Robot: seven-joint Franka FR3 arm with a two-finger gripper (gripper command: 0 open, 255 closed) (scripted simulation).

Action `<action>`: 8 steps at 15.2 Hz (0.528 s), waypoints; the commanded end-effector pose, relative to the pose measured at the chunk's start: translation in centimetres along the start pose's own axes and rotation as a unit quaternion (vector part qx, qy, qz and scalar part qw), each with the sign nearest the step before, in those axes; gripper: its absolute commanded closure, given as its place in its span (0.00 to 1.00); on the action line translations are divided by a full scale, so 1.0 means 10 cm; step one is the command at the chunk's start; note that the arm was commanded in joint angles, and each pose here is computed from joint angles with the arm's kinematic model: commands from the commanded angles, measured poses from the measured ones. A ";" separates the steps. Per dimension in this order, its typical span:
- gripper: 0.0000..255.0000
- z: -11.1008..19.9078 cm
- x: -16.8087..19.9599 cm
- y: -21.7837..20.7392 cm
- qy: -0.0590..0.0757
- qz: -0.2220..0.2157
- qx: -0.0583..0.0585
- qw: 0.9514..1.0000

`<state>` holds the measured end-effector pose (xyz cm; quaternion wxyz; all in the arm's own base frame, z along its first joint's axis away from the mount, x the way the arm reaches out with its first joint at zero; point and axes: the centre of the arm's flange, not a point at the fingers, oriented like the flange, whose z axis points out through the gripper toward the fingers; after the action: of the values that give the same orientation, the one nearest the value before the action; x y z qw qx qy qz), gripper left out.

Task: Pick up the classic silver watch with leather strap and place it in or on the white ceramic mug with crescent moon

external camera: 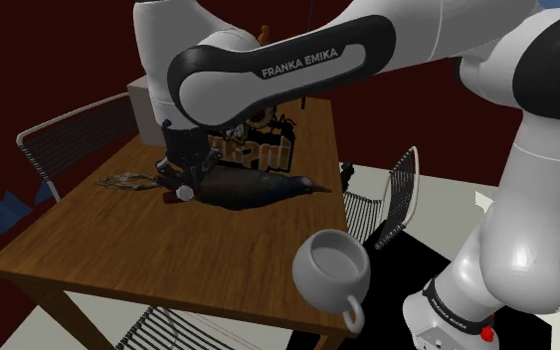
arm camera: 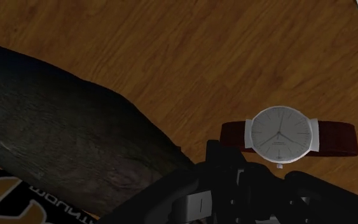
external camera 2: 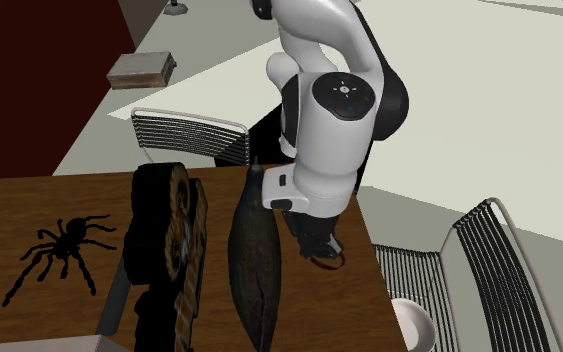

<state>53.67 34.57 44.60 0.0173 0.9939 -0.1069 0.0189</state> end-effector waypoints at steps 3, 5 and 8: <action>1.00 -0.21 0.00 0.01 0.000 0.000 0.000 1.000; 1.00 -0.32 0.01 0.01 0.000 0.000 0.000 1.000; 1.00 -0.47 0.02 0.02 0.000 0.000 0.000 1.000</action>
<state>53.67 34.56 48.83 0.0173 0.9939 -0.1069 0.0189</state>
